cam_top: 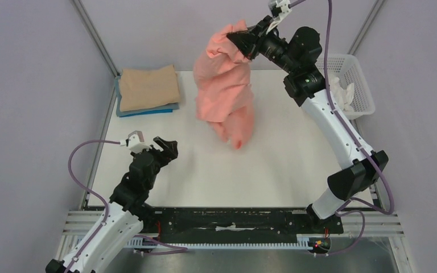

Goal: Fold and stack the t-shirts
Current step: Move the tshirt to the center of the board, then flatten out the tshirt

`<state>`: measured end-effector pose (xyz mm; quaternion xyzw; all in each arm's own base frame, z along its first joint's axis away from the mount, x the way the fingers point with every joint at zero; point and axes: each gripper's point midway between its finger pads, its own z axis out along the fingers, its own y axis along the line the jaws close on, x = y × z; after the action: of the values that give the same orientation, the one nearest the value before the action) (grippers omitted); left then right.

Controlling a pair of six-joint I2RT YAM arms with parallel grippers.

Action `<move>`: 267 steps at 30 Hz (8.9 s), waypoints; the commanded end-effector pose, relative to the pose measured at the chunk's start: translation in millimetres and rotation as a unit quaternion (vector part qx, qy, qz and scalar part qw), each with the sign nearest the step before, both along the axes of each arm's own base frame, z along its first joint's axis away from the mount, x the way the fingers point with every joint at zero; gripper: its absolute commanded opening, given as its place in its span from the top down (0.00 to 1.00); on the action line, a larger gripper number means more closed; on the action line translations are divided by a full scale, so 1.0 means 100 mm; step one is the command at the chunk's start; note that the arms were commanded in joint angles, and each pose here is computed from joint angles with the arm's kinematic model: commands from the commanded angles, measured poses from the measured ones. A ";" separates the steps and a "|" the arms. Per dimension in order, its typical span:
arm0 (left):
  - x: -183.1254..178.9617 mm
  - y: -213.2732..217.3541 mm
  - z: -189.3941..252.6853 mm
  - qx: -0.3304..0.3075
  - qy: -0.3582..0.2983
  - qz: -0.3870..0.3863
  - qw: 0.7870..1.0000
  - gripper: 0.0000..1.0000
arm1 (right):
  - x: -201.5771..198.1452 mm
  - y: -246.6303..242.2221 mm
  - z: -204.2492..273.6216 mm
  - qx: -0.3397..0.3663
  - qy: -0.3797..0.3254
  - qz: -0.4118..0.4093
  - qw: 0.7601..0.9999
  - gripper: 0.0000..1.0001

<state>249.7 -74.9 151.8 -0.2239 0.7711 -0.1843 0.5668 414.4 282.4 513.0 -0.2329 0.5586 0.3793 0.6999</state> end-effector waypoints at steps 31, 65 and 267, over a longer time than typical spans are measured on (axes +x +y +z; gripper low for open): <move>0.60 -1.10 -0.03 0.053 0.092 -0.242 0.964 0.10 | -0.73 -1.77 -3.43 -0.248 0.189 -0.278 0.909 0.02; 0.42 -0.75 1.71 0.058 -0.095 -0.172 0.979 0.98 | -0.91 -2.04 -2.10 -0.125 0.093 -0.363 0.919 1.00; 1.05 -0.31 -1.26 0.007 0.349 -0.034 0.936 0.11 | -2.43 -2.90 -4.27 -0.008 0.438 -0.562 0.702 0.42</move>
<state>377.2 -120.8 33.8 -0.2421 0.9165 -0.1398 0.2861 180.5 -0.5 69.7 0.2132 0.8754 -0.0770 0.4271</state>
